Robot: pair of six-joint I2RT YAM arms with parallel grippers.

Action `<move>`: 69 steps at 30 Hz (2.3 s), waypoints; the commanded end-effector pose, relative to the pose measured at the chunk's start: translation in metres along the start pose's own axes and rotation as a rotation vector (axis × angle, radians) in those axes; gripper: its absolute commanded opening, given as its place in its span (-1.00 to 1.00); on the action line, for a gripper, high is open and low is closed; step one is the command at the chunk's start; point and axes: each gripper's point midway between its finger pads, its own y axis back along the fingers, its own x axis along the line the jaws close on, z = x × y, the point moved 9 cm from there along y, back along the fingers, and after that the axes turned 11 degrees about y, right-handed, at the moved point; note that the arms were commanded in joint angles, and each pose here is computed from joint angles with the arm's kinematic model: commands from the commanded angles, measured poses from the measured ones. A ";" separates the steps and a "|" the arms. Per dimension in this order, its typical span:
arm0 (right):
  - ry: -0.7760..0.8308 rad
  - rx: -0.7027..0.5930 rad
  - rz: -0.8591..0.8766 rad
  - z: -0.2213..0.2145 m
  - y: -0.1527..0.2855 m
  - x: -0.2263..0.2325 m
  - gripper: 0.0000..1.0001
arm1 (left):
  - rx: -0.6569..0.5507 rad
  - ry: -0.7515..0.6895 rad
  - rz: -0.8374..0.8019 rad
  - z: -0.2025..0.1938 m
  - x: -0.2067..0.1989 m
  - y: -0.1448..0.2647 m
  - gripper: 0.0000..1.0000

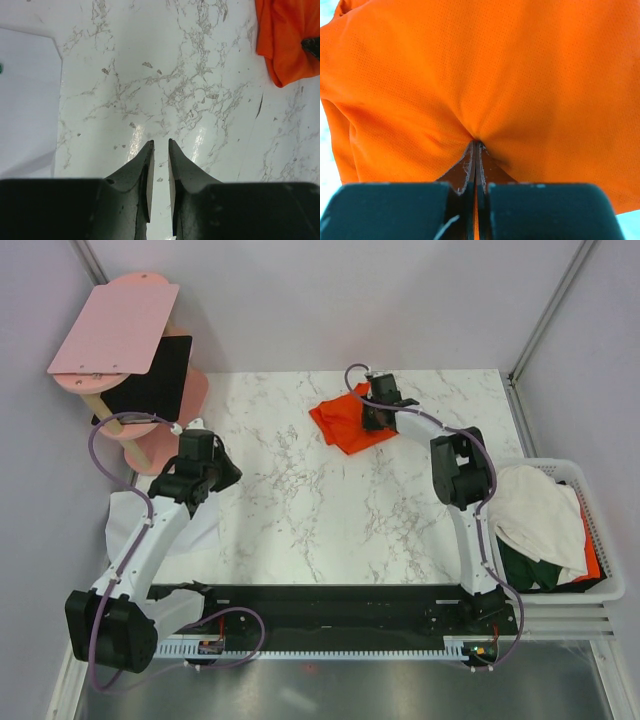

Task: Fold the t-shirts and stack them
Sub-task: Put the neatly folded tshirt into the corner of the board with the right arm

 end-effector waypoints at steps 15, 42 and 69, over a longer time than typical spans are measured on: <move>0.183 -0.127 0.190 0.023 0.074 0.075 -1.00 | 0.034 -0.043 0.003 -0.013 0.008 -0.002 -0.08; 0.215 0.084 -0.005 -0.003 -0.011 0.071 -1.00 | 0.024 -0.073 0.009 -0.014 0.008 0.004 0.99; -0.225 0.189 -0.440 -0.016 0.021 -0.184 -1.00 | 0.056 -0.075 0.024 -0.024 0.012 -0.002 0.99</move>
